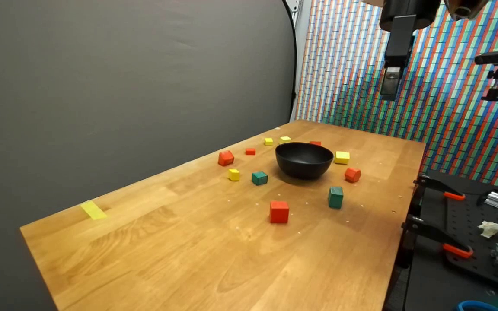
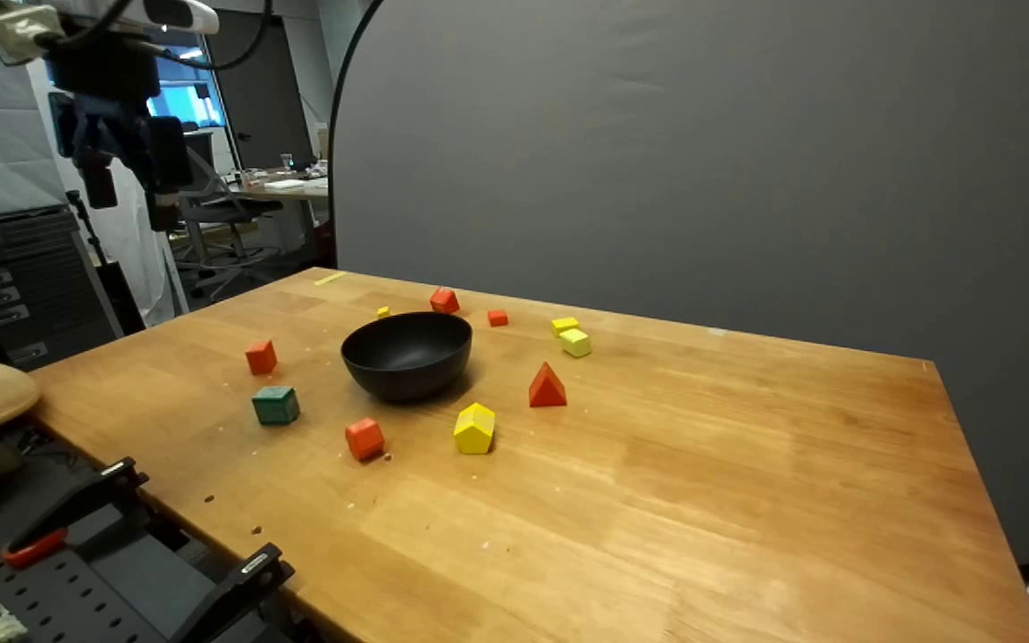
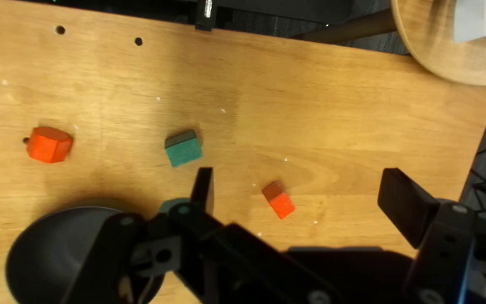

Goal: Put all the blocks in the bowl

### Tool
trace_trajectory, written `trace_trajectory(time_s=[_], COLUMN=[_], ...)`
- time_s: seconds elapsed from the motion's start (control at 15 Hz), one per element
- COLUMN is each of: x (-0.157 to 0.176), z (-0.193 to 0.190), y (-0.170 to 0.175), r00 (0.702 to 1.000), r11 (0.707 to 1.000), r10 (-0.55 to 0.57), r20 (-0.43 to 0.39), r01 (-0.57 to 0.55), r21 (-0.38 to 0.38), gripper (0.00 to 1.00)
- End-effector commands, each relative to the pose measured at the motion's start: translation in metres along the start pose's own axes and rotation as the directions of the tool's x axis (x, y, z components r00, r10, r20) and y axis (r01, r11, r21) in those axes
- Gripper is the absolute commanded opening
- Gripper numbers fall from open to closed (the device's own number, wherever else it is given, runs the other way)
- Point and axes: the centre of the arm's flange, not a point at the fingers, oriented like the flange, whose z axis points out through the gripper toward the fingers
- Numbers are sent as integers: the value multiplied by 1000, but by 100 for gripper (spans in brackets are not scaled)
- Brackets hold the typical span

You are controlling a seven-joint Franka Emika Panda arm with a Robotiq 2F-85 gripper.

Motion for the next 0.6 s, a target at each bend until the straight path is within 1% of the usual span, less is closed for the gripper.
trace_trajectory(time_s=[0.0,0.13,0.2,0.27,0.4,0.53], x=[3,3,13,25,51,74], z=[2,6,14,21,39,58], y=[-2,0,0,-3,-10,-18], r00=[1000,1000,1000,997,983,968], r11=[1000,1000,999,999,995,989], r10=[-7,-3,10,2,-51,-105], r20=[9,19,-27,-78,-174,-230], r01=[7,3,-11,-6,35,78], r21=[4,2,-42,-51,-96,-126], gripper=[100,100,100,100,100,100])
